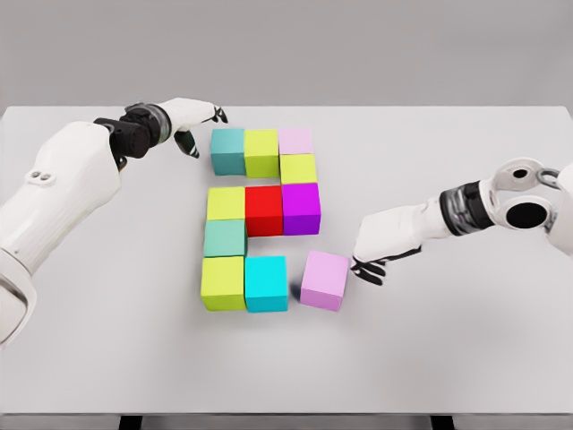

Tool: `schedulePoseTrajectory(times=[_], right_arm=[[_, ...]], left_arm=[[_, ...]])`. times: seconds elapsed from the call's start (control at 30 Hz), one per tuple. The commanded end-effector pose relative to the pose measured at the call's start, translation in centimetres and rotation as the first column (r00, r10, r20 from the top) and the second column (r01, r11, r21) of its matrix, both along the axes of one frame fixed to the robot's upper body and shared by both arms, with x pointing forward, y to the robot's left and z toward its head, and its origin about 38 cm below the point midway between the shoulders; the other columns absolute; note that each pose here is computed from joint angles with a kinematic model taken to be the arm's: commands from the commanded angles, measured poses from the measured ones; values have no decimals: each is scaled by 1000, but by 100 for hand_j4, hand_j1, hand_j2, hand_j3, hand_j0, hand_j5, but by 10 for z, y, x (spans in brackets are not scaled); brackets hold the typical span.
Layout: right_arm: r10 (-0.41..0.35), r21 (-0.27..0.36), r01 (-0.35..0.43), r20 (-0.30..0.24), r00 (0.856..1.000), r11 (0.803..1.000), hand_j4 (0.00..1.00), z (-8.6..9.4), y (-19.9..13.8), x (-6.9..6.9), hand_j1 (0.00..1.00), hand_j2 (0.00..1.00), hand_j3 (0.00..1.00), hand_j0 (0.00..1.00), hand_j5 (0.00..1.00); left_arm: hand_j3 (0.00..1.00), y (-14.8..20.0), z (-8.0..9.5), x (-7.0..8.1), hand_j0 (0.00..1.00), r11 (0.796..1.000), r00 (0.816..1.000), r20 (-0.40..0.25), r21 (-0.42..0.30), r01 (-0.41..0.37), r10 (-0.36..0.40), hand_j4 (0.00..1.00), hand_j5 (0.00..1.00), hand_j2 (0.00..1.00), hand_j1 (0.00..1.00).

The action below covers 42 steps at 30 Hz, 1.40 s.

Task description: Assemble the squares on the desktop into the number 2

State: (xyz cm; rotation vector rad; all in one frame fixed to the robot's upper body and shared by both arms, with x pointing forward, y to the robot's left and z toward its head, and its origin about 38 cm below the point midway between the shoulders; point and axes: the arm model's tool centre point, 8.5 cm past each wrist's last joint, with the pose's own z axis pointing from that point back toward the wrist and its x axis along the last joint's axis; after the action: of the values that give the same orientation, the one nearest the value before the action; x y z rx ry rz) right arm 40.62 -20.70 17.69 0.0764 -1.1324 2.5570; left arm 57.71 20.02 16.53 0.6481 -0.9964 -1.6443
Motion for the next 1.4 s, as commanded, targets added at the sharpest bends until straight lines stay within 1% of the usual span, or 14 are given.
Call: schedulePoseTrajectory(times=[0.0, 0.3, 0.5, 0.63, 0.67, 0.77, 0.9, 0.93, 0.97, 1.07, 1.17, 1.27, 1.33, 1.37], right_arm=[[4, 7, -4, -3, 1000, 1000, 18, 0, 4, 0, 18, 18, 18, 18, 18], [36, 23, -36, 5, 999, 999, 18, 4, 18, 0, 18, 18, 18, 18, 18], [29, 21, -29, 5, 1000, 999, 18, 3, 16, 1, 18, 18, 18, 18, 18], [25, 14, -25, 6, 1000, 1000, 18, 2, 14, 1, 18, 18, 18, 18, 18], [14, 7, -14, 9, 1000, 1000, 18, 2, 11, 4, 18, 18, 18, 18, 18], [6, 5, -6, 8, 1000, 1000, 18, 1, 10, 6, 18, 18, 18, 18, 18], [12, 7, -12, 6, 1000, 1000, 18, -1, 15, 8, 18, 18, 18, 18, 18], [10, 7, -10, 5, 1000, 1000, 18, -2, 16, 8, 18, 18, 18, 18, 18], [10, 7, -10, 5, 1000, 1000, 18, -2, 16, 8, 18, 18, 18, 18, 18], [11, 8, -11, 5, 1000, 1000, 18, -2, 16, 8, 18, 18, 18, 18, 18], [17, 11, -17, 5, 1000, 1000, 18, -2, 19, 8, 18, 18, 18, 18, 18], [20, 12, -20, 5, 1000, 1000, 18, -2, 21, 8, 18, 18, 18, 18, 18], [26, 17, -26, 3, 1000, 1000, 18, -2, 24, 8, 18, 18, 18, 18, 18], [26, 17, -26, 3, 1000, 1000, 18, -2, 24, 8, 18, 18, 18, 18, 18]], left_arm=[[86, 0, 0, 0, 86, 1000, 1000, 1, 0, 1, -1, 86, 86, 86, 86], [87, 0, -1, -1, 87, 1000, 1000, -11, 1, 4, -4, 87, 87, 87, 87], [87, 0, 5, -3, 87, 1000, 1000, 5, -2, 24, -24, 87, 87, 87, 87], [88, 6, 6, -3, 88, 1000, 1000, 8, 0, 15, -15, 88, 88, 88, 88], [88, 7, 7, -2, 88, 1000, 1000, 12, 4, 11, -11, 88, 88, 88, 88], [88, 15, 4, 1, 88, 1000, 1000, 12, 16, -18, 17, 88, 88, 88, 88], [93, 6, 0, 1, 93, 999, 1000, 7, 34, -4, 4, 93, 93, 93, 93], [95, 3, -4, 0, 95, 998, 1000, 1, 56, 8, -8, 95, 95, 95, 95], [95, 2, -4, 0, 95, 998, 1000, 3, 66, 13, -13, 95, 95, 95, 95], [96, 0, -5, -1, 96, 998, 1000, 0, 65, 16, -16, 96, 96, 96, 96], [100, 0, -4, -2, 100, 998, 1000, -7, 67, 21, -21, 100, 100, 100, 100], [100, 1, -3, -2, 100, 997, 1000, -5, 67, 27, -27, 100, 100, 100, 100], [100, 1, -3, -3, 100, 997, 1000, -12, 69, 29, -29, 100, 100, 100, 100], [100, 2, -5, -4, 100, 996, 999, -38, 77, 33, -30, 100, 100, 100, 100]])
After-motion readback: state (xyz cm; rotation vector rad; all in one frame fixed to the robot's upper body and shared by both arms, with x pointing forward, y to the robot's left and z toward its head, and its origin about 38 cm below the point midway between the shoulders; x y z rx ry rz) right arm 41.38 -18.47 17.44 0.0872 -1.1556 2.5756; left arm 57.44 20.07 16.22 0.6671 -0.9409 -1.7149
